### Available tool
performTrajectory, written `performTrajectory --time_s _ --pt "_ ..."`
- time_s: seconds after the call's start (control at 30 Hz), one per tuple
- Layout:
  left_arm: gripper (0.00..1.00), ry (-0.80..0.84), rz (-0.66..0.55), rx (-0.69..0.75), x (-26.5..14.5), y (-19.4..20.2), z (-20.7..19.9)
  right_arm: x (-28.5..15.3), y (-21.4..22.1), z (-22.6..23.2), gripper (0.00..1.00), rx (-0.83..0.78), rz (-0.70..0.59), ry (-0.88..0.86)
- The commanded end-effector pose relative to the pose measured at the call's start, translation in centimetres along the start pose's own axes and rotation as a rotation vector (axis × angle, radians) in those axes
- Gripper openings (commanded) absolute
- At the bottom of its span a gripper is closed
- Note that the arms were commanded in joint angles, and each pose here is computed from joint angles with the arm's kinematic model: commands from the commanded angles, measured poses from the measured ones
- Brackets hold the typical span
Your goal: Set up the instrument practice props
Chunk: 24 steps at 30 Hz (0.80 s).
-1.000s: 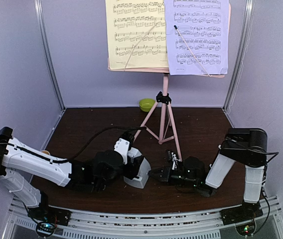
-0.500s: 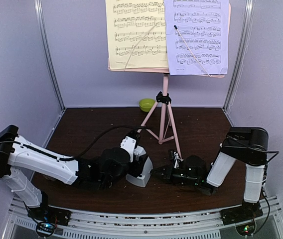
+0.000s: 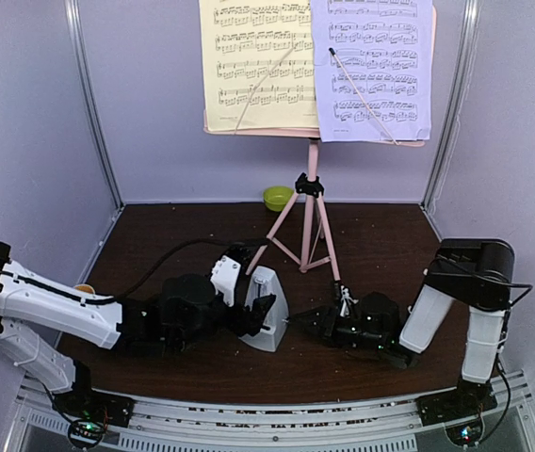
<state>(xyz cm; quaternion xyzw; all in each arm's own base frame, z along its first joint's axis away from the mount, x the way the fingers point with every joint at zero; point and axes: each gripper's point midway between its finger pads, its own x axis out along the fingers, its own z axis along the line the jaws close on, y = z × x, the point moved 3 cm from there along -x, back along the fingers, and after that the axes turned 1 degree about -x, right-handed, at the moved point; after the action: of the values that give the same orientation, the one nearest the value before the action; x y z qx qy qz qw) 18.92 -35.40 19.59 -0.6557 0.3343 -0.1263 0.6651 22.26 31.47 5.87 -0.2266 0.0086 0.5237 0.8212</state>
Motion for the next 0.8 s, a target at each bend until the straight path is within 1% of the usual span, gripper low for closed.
performTrajectory --time_s 0.0,0.03,0.13,0.2,0.27,0.3,0.33,0.43,0.63,0.77 --pt "0.83 0.09 -0.064 0.03 -2.1 -0.7 0.2 -1.2 -0.8 1.3 0.64 -0.05 -0.04 -0.028" --pt "0.82 0.096 -0.065 0.035 -2.4 -0.4 0.6 -1.5 -0.9 1.6 0.66 -0.078 -0.045 -0.034" --pt "0.78 0.113 -0.075 -0.017 -3.3 0.7 2.5 -2.2 -1.1 3.4 0.82 -0.165 -0.059 -0.051" --pt "0.72 0.105 -0.073 -0.051 -3.3 1.2 3.9 -2.2 -0.6 4.7 0.92 -0.248 -0.057 -0.039" --pt "0.68 0.069 -0.055 -0.08 -3.0 1.6 5.5 -2.0 0.0 5.9 0.97 -0.352 -0.053 0.02" --pt "0.66 0.05 -0.049 -0.094 -2.9 1.8 6.1 -1.9 -0.3 7.0 0.99 -0.411 -0.092 0.057" --pt "0.64 0.038 -0.045 -0.105 -2.7 1.9 6.6 -2.0 0.0 7.0 1.0 -0.477 -0.092 0.129" --pt "0.59 0.013 -0.031 -0.12 -2.1 2.1 7.4 -1.9 0.0 9.2 1.0 -0.618 -0.143 0.229" --pt "0.58 0.013 -0.014 -0.141 -0.9 2.4 7.0 -0.7 0.2 11.0 1.0 -0.733 -0.218 0.345" --pt "0.56 0.005 -0.01 -0.152 -0.4 2.6 6.9 0.3 0.2 11.0 1.0 -0.748 -0.263 0.391"
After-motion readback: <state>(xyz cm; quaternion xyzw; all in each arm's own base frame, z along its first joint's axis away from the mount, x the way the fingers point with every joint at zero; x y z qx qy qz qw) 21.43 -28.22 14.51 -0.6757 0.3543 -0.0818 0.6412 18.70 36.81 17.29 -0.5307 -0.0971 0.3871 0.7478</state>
